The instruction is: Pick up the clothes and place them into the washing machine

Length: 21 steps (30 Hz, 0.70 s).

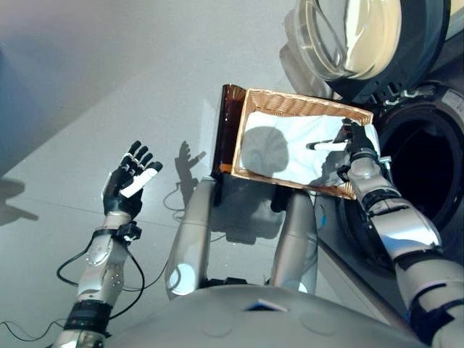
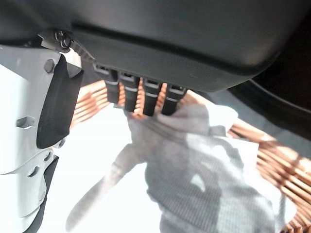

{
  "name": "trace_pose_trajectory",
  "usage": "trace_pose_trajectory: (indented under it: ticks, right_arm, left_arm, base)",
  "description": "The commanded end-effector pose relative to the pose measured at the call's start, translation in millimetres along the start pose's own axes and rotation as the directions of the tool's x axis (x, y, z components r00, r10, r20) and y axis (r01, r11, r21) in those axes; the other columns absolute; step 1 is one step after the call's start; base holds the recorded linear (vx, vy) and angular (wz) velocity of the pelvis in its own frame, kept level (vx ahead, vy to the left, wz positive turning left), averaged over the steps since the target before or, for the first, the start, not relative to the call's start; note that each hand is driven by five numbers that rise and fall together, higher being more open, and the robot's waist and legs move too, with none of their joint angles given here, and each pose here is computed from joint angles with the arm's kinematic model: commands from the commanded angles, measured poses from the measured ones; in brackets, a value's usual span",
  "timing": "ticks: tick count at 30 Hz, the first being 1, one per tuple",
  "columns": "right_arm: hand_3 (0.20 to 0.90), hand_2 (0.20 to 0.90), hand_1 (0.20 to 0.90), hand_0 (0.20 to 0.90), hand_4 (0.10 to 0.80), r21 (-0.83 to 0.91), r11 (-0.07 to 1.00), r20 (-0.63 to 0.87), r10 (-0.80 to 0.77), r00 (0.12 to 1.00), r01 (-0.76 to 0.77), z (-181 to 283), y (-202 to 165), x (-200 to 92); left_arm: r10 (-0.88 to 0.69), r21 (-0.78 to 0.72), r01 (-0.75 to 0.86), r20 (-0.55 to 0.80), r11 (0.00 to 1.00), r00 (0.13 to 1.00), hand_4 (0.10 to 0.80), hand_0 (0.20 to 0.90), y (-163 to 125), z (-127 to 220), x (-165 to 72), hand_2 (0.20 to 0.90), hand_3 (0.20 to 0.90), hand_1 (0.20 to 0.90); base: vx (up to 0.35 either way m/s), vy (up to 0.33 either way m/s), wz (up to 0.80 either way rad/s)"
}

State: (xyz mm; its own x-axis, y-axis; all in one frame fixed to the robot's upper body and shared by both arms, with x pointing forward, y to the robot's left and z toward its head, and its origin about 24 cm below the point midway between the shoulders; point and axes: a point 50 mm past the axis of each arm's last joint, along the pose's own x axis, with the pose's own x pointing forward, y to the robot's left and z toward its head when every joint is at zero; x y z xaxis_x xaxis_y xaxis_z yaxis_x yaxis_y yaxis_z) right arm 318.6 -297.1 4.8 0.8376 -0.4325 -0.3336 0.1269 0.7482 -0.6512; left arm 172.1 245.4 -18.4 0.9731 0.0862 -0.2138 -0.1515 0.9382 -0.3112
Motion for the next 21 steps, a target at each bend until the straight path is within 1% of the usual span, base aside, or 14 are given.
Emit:
trace_pose_trajectory:
  ticks: [1, 2, 8, 10, 21]
  right_arm:
    - [0.900, 0.900, 0.900, 0.900, 0.800, 0.019, 1.000, 0.070, 0.004, 0.998, -0.005, 10, -7, 2]
    - [0.900, 0.900, 0.900, 0.900, 0.800, 0.027, 0.999, 0.083, 0.033, 0.996, -0.035, 11, -1, 0]
    - [0.900, 0.900, 0.900, 0.900, 0.800, 0.044, 0.994, 0.105, 0.097, 0.990, -0.102, 15, 11, -2]
    - [0.900, 0.900, 0.900, 0.900, 0.800, 0.036, 0.987, 0.111, 0.150, 0.982, -0.155, 15, 21, -4]
    - [0.900, 0.900, 0.900, 0.900, 0.800, 0.003, 0.981, 0.091, 0.195, 0.977, -0.196, 13, 30, -6]
  left_arm:
    - [-0.023, 0.039, 0.016, 0.179, 0.999, 0.984, 0.800, 0.900, 5, 40, -5, 0.900, 0.900, 0.900]
    - [-0.027, 0.039, 0.021, 0.180, 0.999, 0.983, 0.800, 0.900, 5, 40, -5, 0.900, 0.900, 0.900]
    - [-0.032, 0.039, 0.026, 0.184, 0.999, 0.982, 0.800, 0.900, 5, 42, -5, 0.900, 0.900, 0.900]
    - [-0.039, 0.038, 0.033, 0.185, 0.999, 0.982, 0.800, 0.900, 4, 42, -5, 0.900, 0.900, 0.900]
    - [-0.046, 0.041, 0.039, 0.185, 0.998, 0.982, 0.800, 0.900, 3, 42, -4, 0.900, 0.900, 0.900]
  base:
    - [0.000, 0.000, 0.00]
    - [0.005, -0.005, 0.04]
    - [0.001, -0.001, 0.01]
    - [0.000, 0.000, 0.00]
    - [0.000, 0.000, 0.00]
